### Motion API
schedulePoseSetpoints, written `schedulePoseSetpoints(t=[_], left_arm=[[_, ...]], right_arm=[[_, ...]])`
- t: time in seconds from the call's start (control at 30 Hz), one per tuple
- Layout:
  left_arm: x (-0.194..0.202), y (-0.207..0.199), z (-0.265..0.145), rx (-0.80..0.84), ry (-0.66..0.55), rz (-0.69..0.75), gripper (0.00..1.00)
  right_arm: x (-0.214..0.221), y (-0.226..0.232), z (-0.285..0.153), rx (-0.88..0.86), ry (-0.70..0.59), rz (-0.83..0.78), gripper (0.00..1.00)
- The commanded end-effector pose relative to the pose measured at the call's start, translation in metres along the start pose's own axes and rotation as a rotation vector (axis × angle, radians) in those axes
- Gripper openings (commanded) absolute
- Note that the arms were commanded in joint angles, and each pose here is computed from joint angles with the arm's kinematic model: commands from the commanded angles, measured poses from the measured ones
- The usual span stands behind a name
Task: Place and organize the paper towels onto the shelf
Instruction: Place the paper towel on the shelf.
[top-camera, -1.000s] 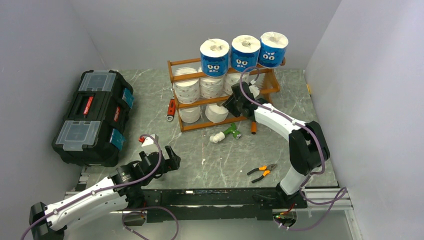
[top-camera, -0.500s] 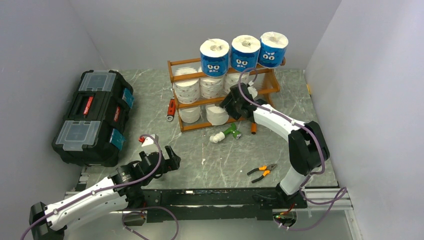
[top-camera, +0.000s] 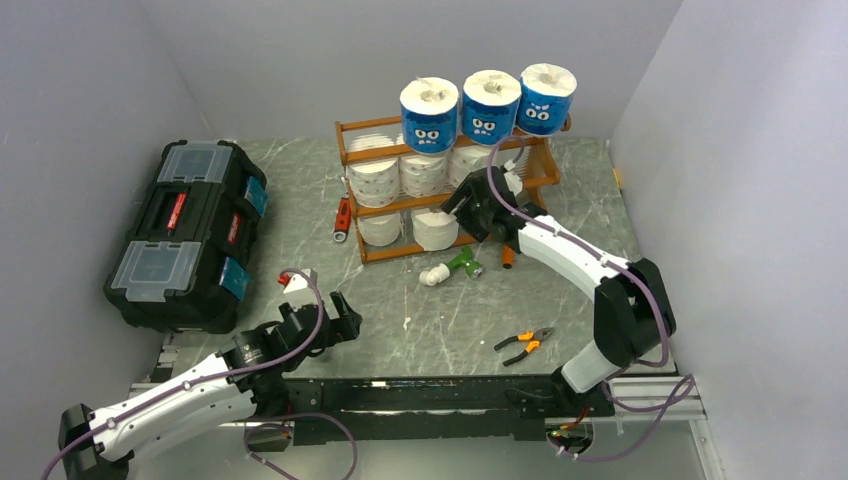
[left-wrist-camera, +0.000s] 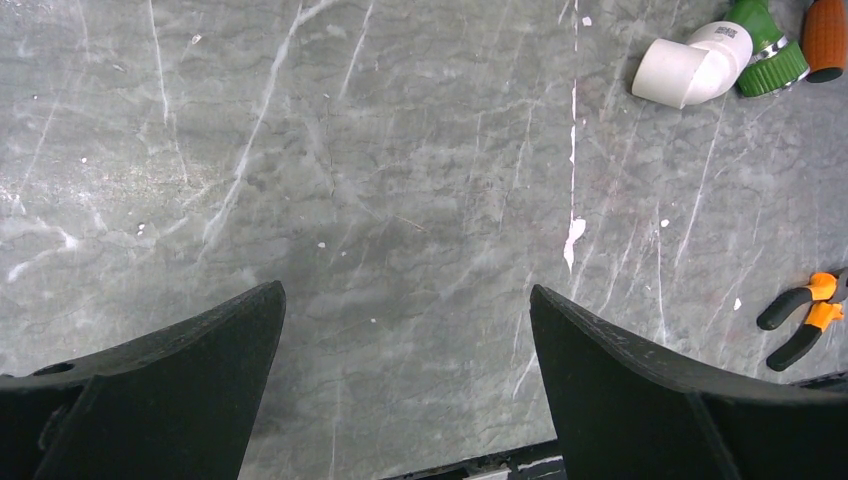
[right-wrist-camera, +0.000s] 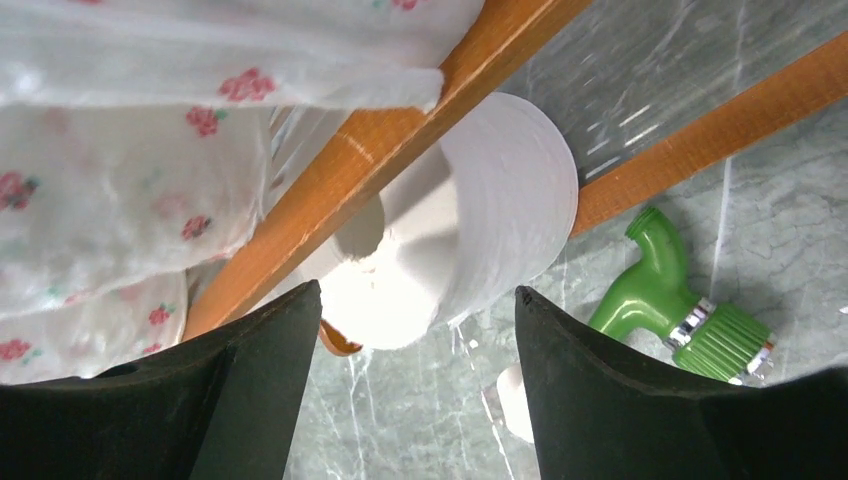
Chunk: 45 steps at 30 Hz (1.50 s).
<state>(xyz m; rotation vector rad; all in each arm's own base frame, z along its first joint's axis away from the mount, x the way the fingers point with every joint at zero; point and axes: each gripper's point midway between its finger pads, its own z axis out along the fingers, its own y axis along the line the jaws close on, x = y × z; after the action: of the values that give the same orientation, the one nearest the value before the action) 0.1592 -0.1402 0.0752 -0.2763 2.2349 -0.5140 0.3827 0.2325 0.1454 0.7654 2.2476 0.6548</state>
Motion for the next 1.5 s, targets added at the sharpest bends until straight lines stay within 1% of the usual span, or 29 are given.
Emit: schedulePoseSetpoints(t=[0.0, 0.13, 0.23, 0.4, 0.53, 0.6, 0.63, 0.67, 0.7, 0.77, 0.83, 0.9, 0.97, 1.07, 1.13, 1.2, 1.23, 1.27, 1.37, 1.47], left_arm=[[-0.006, -0.007, -0.003, 0.014, -0.008, -0.029, 0.99], [-0.006, -0.009, -0.002, 0.012, -0.005, -0.029, 0.99], [-0.005, -0.011, -0.001, 0.014, -0.002, -0.028, 0.99], [-0.008, -0.016, 0.002, 0.016, -0.009, -0.018, 0.99], [-0.013, -0.014, 0.002, -0.003, -0.029, -0.012, 0.99], [-0.014, -0.015, 0.003, 0.004, -0.033, -0.014, 0.99], [-0.014, -0.016, 0.003, 0.009, -0.035, -0.016, 0.99], [-0.014, -0.017, 0.003, 0.01, -0.035, -0.018, 0.99], [-0.014, -0.017, 0.003, 0.011, -0.036, -0.019, 0.99], [-0.013, -0.016, 0.004, 0.003, -0.033, -0.019, 0.99], [-0.011, -0.014, 0.005, -0.007, -0.028, -0.016, 0.99], [-0.01, -0.015, 0.007, -0.008, -0.022, -0.012, 0.99], [-0.01, -0.017, 0.007, -0.006, -0.018, -0.006, 0.99], [-0.011, -0.019, 0.008, -0.008, -0.015, 0.005, 0.99], [-0.01, -0.019, 0.008, -0.011, -0.01, 0.01, 0.99], [-0.009, -0.019, 0.008, -0.01, -0.003, 0.012, 0.99], [-0.008, -0.019, 0.008, -0.01, -0.001, 0.012, 0.99], [-0.008, -0.019, 0.009, -0.009, 0.001, 0.012, 0.99], [-0.007, -0.017, 0.008, -0.014, 0.002, 0.012, 0.99], [-0.008, -0.015, 0.007, -0.015, -0.005, 0.008, 0.99]], right_arm=[[-0.008, 0.009, -0.025, -0.057, -0.049, -0.046, 0.73], [-0.002, 0.006, -0.044, -0.074, -0.075, -0.141, 0.73], [0.003, -0.001, -0.058, -0.089, -0.121, -0.219, 0.73], [0.019, -0.001, -0.071, -0.212, -0.132, -0.35, 0.73], [0.019, 0.001, -0.084, -0.241, -0.221, -0.439, 0.74], [0.016, 0.008, -0.092, -0.293, -0.288, -0.467, 0.74], [0.016, 0.009, -0.094, -0.31, -0.307, -0.474, 0.77], [0.016, 0.009, -0.094, -0.329, -0.318, -0.456, 0.94], [0.016, 0.01, -0.094, -0.353, -0.335, -0.442, 0.99], [0.017, 0.01, -0.094, -0.385, -0.36, -0.456, 1.0], [0.012, -0.001, -0.088, -0.327, -0.386, -0.442, 1.0], [0.009, -0.007, -0.081, -0.28, -0.408, -0.518, 1.0], [0.006, -0.017, -0.073, -0.212, -0.417, -0.525, 1.0], [0.006, -0.024, -0.07, -0.2, -0.423, -0.548, 0.99], [0.013, -0.022, -0.072, -0.273, -0.427, -0.582, 0.99], [0.012, -0.013, -0.08, -0.375, -0.484, -0.593, 0.93], [0.012, -0.014, -0.079, -0.385, -0.497, -0.597, 0.89], [0.012, -0.017, -0.073, -0.375, -0.493, -0.609, 0.83], [0.017, -0.017, -0.055, -0.367, -0.445, -0.642, 0.7], [0.019, -0.017, -0.044, -0.356, -0.44, -0.633, 0.63]])
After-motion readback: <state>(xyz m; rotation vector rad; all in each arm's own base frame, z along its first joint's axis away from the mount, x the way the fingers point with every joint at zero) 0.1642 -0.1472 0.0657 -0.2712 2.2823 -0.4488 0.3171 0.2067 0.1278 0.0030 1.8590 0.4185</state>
